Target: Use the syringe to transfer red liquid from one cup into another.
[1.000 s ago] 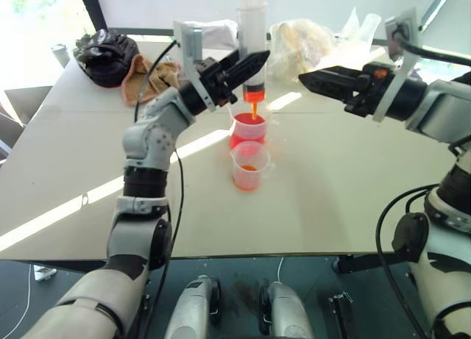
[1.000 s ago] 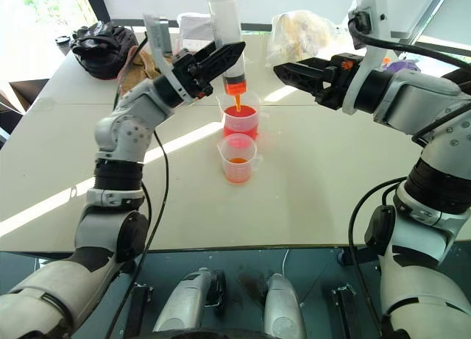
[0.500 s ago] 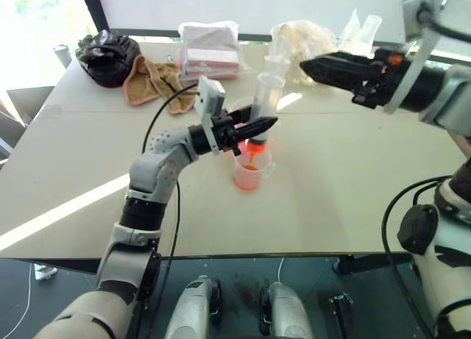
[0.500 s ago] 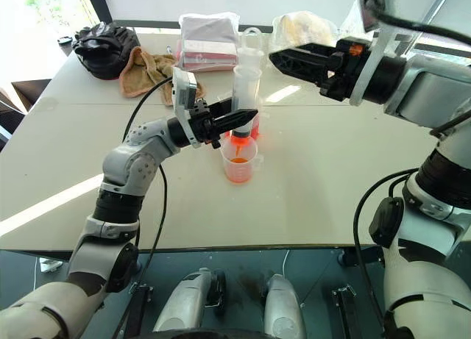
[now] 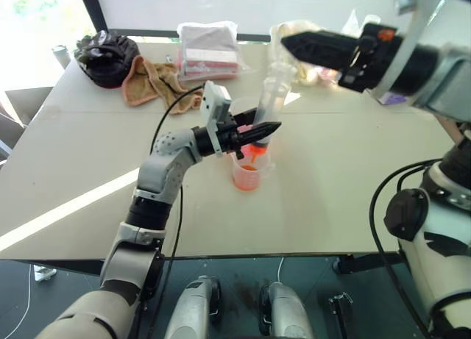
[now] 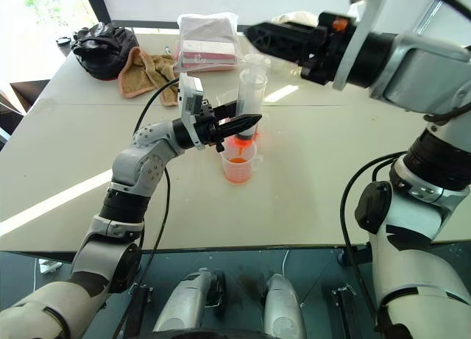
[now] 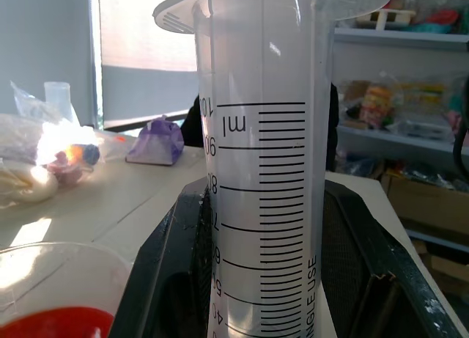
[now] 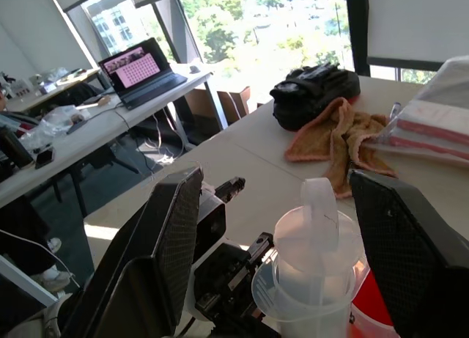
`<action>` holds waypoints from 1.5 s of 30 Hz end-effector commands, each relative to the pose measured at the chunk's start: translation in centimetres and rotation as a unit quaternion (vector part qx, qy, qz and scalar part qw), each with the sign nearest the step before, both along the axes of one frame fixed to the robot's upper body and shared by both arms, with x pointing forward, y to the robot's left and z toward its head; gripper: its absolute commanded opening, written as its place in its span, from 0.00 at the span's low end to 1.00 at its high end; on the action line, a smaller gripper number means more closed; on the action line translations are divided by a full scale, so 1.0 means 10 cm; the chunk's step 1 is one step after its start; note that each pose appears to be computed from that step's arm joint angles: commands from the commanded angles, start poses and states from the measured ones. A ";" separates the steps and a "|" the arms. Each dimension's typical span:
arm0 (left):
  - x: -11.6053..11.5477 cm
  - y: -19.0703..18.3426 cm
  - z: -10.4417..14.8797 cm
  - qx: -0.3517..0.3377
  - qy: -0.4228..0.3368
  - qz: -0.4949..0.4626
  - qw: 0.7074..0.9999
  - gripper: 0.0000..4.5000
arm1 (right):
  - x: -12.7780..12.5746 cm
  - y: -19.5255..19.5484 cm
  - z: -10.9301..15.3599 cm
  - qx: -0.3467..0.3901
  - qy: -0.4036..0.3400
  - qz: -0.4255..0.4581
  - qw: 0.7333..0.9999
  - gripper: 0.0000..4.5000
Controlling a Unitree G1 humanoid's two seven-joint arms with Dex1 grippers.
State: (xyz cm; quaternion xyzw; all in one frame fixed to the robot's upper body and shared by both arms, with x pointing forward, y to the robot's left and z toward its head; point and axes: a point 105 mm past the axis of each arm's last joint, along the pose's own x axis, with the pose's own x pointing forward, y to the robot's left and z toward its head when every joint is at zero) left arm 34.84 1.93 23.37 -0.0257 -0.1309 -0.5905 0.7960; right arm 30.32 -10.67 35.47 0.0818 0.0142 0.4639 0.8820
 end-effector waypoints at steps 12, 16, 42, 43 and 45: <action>-0.05 -0.02 0.14 -0.007 -0.033 0.002 0.999 0.31 | 0.07 0.07 -0.01 0.017 0.002 -0.009 1.000 0.67; -0.05 -0.02 0.14 -0.007 -0.033 0.002 0.999 0.31 | 0.10 0.06 -0.03 0.021 0.008 -0.015 1.000 0.32; -0.05 -0.02 0.16 -0.008 -0.036 -0.001 0.999 0.31 | -0.13 0.39 -0.49 -0.067 0.067 0.076 0.993 0.02; -0.05 -0.02 0.16 -0.009 -0.036 -0.001 0.999 0.31 | -0.12 0.39 -0.52 -0.068 0.070 0.075 0.992 0.02; -0.05 -0.02 0.17 -0.009 -0.035 -0.002 0.999 0.31 | -0.12 0.40 -0.56 -0.070 0.077 0.075 0.992 0.02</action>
